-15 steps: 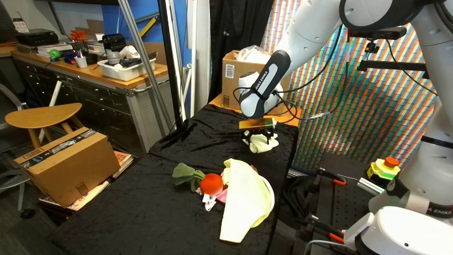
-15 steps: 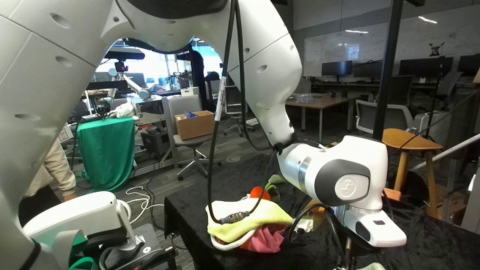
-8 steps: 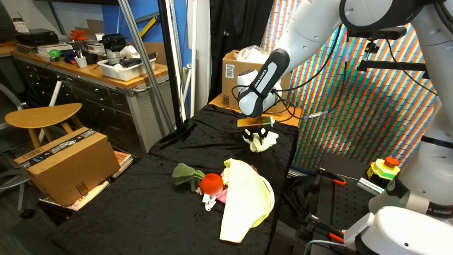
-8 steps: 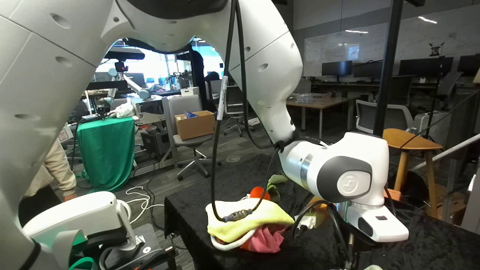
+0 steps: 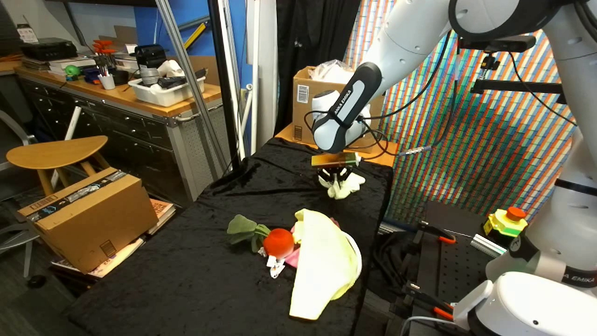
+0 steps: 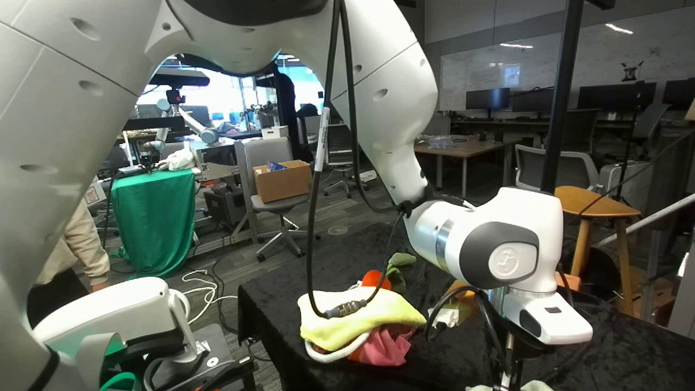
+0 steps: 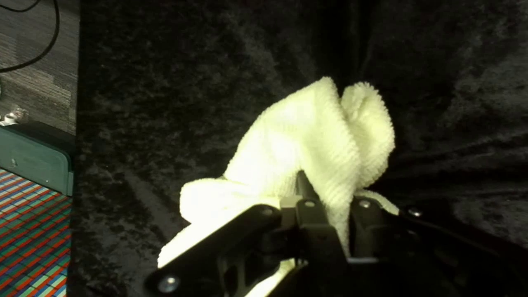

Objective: Bunch up all the objects on the table

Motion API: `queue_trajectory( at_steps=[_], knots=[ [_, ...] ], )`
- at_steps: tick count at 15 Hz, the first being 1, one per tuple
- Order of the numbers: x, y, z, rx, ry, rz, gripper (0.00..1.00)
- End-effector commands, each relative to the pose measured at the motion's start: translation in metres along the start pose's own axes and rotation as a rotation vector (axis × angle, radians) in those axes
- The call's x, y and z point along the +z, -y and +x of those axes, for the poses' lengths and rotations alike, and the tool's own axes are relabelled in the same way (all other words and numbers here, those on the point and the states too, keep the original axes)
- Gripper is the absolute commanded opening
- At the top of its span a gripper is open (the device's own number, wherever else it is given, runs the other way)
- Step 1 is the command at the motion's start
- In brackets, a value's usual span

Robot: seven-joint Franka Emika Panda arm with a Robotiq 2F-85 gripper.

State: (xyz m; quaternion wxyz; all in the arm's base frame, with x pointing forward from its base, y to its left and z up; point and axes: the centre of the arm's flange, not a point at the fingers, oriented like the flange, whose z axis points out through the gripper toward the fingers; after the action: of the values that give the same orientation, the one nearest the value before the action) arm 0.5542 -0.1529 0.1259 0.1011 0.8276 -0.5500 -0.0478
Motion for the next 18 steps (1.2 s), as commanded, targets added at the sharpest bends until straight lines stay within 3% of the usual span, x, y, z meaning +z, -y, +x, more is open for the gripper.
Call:
queue_trajectory(
  at_steps=[1, 9, 12, 18],
  knots=[
    [-0.040, 0.004, -0.009, -0.057, -0.068, 0.063, 0.07],
    [-0.117, 0.032, -0.043, -0.289, -0.244, 0.146, 0.07],
    [-0.118, 0.047, -0.062, -0.416, -0.286, 0.164, 0.09],
    [-0.102, 0.080, -0.119, -0.735, -0.274, 0.166, 0.07]
  ],
)
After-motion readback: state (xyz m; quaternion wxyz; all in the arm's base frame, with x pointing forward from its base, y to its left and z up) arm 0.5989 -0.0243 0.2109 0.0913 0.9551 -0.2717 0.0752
